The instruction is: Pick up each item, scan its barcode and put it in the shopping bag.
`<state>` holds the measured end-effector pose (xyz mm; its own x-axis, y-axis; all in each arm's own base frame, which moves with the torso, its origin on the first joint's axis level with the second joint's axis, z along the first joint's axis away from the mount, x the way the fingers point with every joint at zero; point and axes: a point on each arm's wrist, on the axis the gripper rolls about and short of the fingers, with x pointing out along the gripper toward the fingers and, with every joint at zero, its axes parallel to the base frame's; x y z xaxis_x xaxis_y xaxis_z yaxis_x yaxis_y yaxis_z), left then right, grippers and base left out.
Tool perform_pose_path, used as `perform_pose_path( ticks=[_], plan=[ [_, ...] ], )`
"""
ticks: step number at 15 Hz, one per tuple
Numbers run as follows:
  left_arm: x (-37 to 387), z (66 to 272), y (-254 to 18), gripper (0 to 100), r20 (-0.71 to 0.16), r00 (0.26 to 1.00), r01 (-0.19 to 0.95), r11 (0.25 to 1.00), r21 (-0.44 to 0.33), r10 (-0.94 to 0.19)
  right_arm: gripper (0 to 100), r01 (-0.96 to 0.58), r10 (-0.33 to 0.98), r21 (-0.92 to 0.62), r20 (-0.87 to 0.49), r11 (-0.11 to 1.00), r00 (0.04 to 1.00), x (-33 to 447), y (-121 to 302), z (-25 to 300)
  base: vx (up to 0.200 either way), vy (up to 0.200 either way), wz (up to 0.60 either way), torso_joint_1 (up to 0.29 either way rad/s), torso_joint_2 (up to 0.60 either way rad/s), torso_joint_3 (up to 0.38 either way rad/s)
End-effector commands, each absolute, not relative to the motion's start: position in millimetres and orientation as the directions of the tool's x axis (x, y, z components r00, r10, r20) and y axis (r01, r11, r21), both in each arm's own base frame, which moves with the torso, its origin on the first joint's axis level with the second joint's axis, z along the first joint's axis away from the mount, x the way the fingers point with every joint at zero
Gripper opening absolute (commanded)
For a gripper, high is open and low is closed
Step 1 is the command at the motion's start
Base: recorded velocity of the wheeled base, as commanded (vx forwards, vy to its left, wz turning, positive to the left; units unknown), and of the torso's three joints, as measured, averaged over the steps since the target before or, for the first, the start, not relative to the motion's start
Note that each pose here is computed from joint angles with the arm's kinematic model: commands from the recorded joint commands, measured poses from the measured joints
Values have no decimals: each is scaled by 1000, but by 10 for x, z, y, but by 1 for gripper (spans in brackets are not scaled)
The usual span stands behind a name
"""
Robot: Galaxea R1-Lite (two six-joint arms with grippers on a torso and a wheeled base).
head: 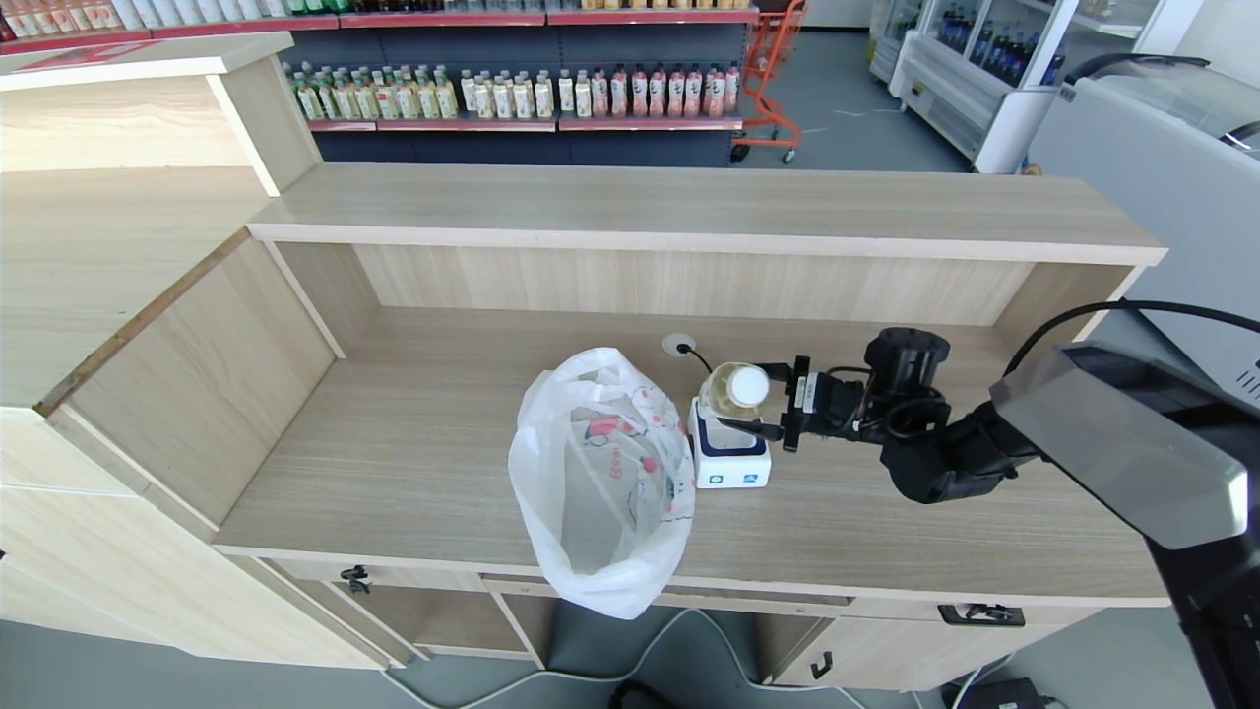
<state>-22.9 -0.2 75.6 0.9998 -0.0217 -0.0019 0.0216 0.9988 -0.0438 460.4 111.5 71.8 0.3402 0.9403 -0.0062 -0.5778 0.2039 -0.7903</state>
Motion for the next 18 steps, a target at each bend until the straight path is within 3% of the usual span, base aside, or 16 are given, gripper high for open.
perform_pose_path(
  ticks=[1,4,7,9,11,13,18],
  plan=[
    [-229,756,-2,100,-2,1000,21,999,-44,-21,0,-566,938,-795,13,220,347,4589,1065,875,0,0,0,0,0,0],
    [-229,756,-2,100,-2,1000,21,999,-44,-21,0,-612,930,-732,81,300,359,4377,921,1565,0,0,0,0,0,0],
    [-229,756,-2,100,-2,1000,21,999,-44,-21,0,-683,908,-625,108,378,404,3991,667,2014,0,0,0,0,0,0],
    [-229,756,-2,100,-2,1000,21,999,-44,-21,0,-707,894,-576,103,410,435,3833,546,2075,0,0,0,0,0,0],
    [-229,756,-2,100,-2,1000,21,999,-44,-21,0,-707,792,-421,48,568,608,3341,144,2087,0,0,0,0,0,0],
    [-229,756,-2,100,-2,1000,21,999,-44,-21,0,-631,684,-381,6,676,729,3056,-109,2156,0,0,0,0,0,0],
    [-229,756,-2,100,-2,1000,21,999,-44,-21,0,-463,452,-275,-108,842,886,2550,-561,2246,0,0,0,0,0,0]
  ],
)
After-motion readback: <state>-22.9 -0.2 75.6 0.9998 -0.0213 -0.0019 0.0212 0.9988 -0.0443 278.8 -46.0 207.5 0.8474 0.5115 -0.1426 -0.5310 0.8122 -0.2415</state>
